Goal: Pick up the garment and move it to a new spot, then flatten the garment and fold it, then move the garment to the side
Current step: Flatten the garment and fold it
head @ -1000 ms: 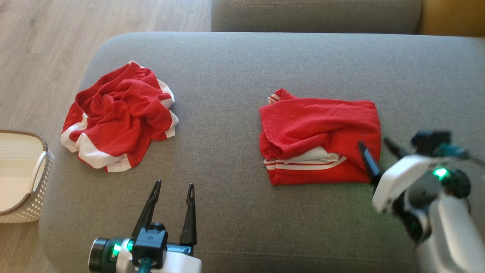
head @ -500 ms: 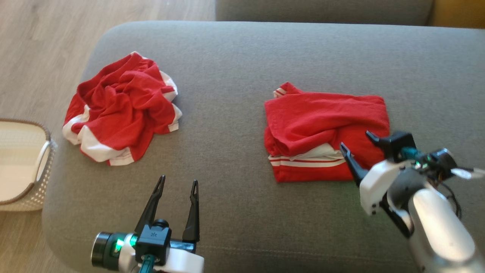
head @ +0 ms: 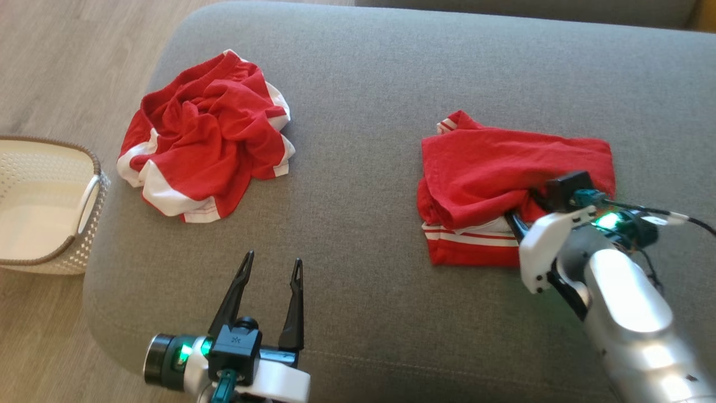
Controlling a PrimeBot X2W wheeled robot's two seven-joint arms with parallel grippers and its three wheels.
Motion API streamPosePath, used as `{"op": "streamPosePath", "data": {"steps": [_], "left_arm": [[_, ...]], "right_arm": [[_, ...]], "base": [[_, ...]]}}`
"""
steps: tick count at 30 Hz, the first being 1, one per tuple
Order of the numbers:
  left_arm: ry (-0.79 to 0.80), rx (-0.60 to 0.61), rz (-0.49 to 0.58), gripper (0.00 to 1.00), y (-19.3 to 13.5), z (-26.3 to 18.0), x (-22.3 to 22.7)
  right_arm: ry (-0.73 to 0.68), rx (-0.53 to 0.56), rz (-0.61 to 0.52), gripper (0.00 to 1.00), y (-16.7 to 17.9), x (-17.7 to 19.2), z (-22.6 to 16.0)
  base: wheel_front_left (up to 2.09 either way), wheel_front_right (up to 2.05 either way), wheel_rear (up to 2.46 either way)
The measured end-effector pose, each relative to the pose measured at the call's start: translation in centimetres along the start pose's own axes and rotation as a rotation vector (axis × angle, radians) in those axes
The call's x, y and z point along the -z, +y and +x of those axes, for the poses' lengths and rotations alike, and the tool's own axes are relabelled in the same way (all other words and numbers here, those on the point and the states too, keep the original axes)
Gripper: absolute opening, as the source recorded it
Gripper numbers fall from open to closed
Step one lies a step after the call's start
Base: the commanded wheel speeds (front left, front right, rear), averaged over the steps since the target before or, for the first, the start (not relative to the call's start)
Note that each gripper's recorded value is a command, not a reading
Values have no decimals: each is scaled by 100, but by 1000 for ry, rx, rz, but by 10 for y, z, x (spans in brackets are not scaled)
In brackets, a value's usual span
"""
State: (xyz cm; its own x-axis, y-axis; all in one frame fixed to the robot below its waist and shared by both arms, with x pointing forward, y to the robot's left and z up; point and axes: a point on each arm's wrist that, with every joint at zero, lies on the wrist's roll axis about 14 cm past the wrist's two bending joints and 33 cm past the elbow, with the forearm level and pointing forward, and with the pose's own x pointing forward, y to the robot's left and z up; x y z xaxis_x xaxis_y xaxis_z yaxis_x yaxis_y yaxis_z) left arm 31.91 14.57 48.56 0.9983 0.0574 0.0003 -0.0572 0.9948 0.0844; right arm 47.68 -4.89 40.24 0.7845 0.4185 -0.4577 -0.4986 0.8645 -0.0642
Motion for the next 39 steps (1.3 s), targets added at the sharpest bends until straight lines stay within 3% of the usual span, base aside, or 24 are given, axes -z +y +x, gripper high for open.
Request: {"op": "streamPosePath", "data": {"steps": [1,2,3,13,20,21,22,23,33,39], "left_arm": [[2,0,0,100,0,1,0],[2,1,1,100,0,1,1],[0,2,1,100,-1,2,0],[-34,21,-4,100,-6,0,-9],[-34,58,-12,100,-17,-2,-8],[-36,62,-13,100,-18,-2,-9],[-37,65,-13,100,-18,-2,-9],[-37,65,-14,100,-19,-2,-9],[-50,31,-14,100,-10,-10,-13],[-43,7,-14,100,-3,-14,-12]], "right_arm": [[-1,-8,7,47,3,-1,2],[-1,-14,6,32,5,-1,4],[0,-17,3,0,6,0,5],[-67,-46,7,0,13,-11,-13],[39,-110,2,0,22,19,-44],[46,-120,9,11,24,19,-47],[43,-126,15,89,24,17,-49],[28,-131,18,100,25,12,-51],[-150,-87,130,100,12,-33,-72],[-186,-62,127,100,27,-42,-63]], "base": [[0,0,0],[0,0,0],[0,0,0],[0,0,0],[0,0,0],[0,0,0],[0,0,0],[0,0,0],[0,0,0],[0,0,0]]}}
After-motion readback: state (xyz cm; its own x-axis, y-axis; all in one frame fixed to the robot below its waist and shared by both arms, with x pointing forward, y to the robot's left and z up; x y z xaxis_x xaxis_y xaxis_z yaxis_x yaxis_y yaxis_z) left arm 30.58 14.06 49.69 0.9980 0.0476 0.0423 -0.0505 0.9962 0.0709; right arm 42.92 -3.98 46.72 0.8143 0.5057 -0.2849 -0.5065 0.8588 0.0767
